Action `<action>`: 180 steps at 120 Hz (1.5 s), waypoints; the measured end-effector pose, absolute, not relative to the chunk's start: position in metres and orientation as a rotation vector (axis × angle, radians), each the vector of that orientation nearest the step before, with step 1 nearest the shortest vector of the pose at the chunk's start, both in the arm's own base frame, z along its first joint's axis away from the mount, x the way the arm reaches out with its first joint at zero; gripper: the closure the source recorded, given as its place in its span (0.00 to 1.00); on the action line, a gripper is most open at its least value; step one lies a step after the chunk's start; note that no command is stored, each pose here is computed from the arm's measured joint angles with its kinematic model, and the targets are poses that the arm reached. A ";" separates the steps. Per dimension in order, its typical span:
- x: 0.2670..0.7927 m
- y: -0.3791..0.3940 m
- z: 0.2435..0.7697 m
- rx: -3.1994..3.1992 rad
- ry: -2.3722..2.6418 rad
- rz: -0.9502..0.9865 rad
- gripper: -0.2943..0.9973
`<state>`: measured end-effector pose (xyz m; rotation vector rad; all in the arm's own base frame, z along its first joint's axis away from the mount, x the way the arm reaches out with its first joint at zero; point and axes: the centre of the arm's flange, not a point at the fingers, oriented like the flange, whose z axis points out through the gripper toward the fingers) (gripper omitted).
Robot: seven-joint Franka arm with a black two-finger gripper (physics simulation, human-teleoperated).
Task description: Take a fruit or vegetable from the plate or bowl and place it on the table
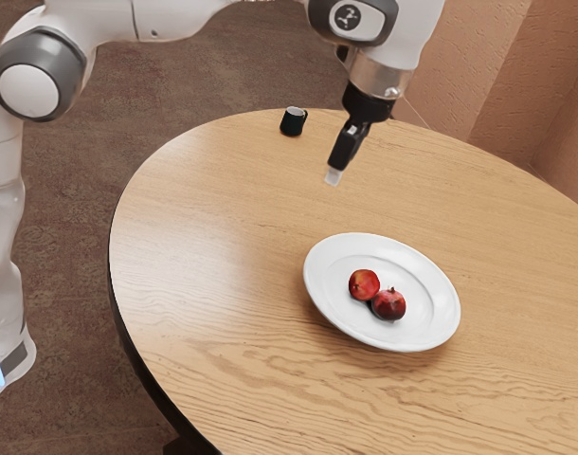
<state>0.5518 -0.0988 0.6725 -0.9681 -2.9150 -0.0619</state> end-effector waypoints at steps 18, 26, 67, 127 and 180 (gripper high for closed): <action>0.551 -0.106 0.678 -1.013 -2.933 0.054 0.23; 0.547 -0.124 0.679 -1.068 -2.923 0.096 0.23; 0.610 -0.133 0.593 -1.125 -2.825 0.190 0.23; 0.646 -0.181 0.528 -1.391 -2.717 0.264 0.23; 0.686 -0.155 0.483 -1.429 -2.741 0.304 0.23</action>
